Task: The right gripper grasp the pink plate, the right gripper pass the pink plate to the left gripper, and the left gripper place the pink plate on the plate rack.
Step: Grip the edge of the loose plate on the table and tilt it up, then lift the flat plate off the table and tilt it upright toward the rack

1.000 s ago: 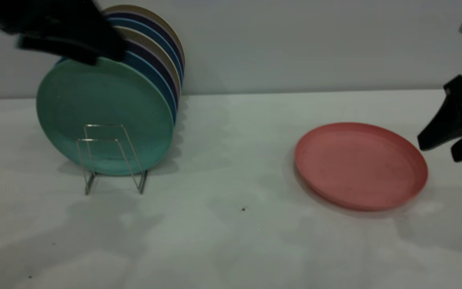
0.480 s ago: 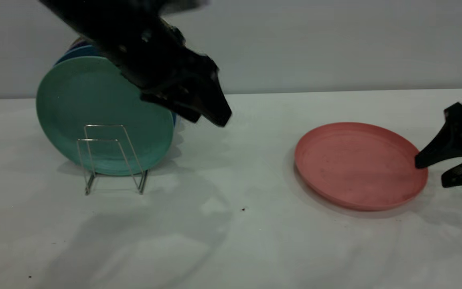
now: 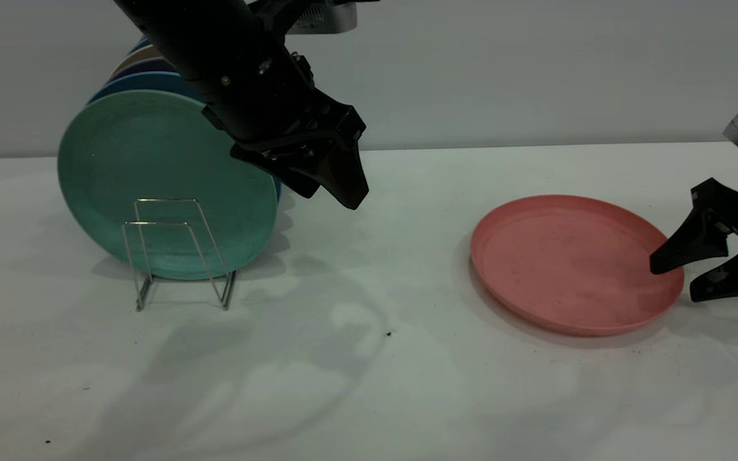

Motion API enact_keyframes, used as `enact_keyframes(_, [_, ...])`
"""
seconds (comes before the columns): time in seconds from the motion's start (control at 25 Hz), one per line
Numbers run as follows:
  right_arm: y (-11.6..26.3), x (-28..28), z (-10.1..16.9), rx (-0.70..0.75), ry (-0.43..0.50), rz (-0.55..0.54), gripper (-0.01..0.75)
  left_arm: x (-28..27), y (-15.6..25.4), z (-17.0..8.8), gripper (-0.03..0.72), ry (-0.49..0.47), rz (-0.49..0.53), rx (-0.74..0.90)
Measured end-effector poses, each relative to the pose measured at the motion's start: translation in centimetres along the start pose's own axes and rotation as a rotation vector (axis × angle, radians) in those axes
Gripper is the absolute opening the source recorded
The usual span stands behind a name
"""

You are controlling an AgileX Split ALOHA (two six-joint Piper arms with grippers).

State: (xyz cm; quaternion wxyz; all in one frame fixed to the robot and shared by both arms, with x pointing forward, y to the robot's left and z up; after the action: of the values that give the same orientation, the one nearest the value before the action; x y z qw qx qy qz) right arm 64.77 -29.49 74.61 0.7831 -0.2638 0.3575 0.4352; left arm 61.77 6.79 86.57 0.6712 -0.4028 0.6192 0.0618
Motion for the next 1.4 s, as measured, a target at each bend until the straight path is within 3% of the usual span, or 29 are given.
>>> enact_keyframes(0.4, [-0.7, 1.6, -0.7, 0.017, -0.006, 0.008, 0.546, 0.0, -0.1, -0.2, 0.539, 0.011, -0.008, -0.021])
enact_keyframes(0.56, [-0.8, 2.5, -0.3, 0.071, -0.062, 0.02, 0.495, 0.0, -0.2, -0.2, 0.539, 0.01, -0.009, -0.021])
enact_keyframes(0.64, [-0.9, 2.8, -0.4, 0.092, -0.074, 0.02, 0.429, 0.0, -0.2, -0.2, 0.539, 0.01, -0.009, -0.021])
enact_keyframes(0.8, [-0.7, 3.2, -0.8, 0.07, -0.067, 0.021, 0.12, 0.0, -0.2, -0.2, 0.539, 0.01, -0.01, -0.027])
enact_keyframes(0.88, [-0.8, 3.2, -0.7, 0.011, -0.079, 0.018, 0.038, 0.0, -0.2, -0.2, 0.539, 0.011, -0.011, -0.035])
enact_keyframes(1.16, [0.5, 2.9, 3.1, -0.173, -0.286, 0.056, 0.017, 1.7, 0.2, -0.6, 0.539, 0.06, -0.008, -0.15])
enact_keyframes(1.4, [3.0, 3.8, 6.3, -0.248, -0.369, 0.136, 0.017, 3.4, -0.2, -0.3, 0.539, 0.07, -0.055, -0.262])
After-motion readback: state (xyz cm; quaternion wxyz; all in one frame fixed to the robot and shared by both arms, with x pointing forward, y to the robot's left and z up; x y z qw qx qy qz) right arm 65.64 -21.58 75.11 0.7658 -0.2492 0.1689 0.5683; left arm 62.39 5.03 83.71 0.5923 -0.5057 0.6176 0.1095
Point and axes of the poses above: a point on each arm's last joint axis where the gripper is mounted, x pointing out along that axis toward the gripper, z along the wrist's bending axis when the last joint is at zero, y = z × x, the point moved 8 cm from there along x, pointing out along that axis toward the gripper, and after that the axes turned 15 degrees about x, right-handed, at the moved point
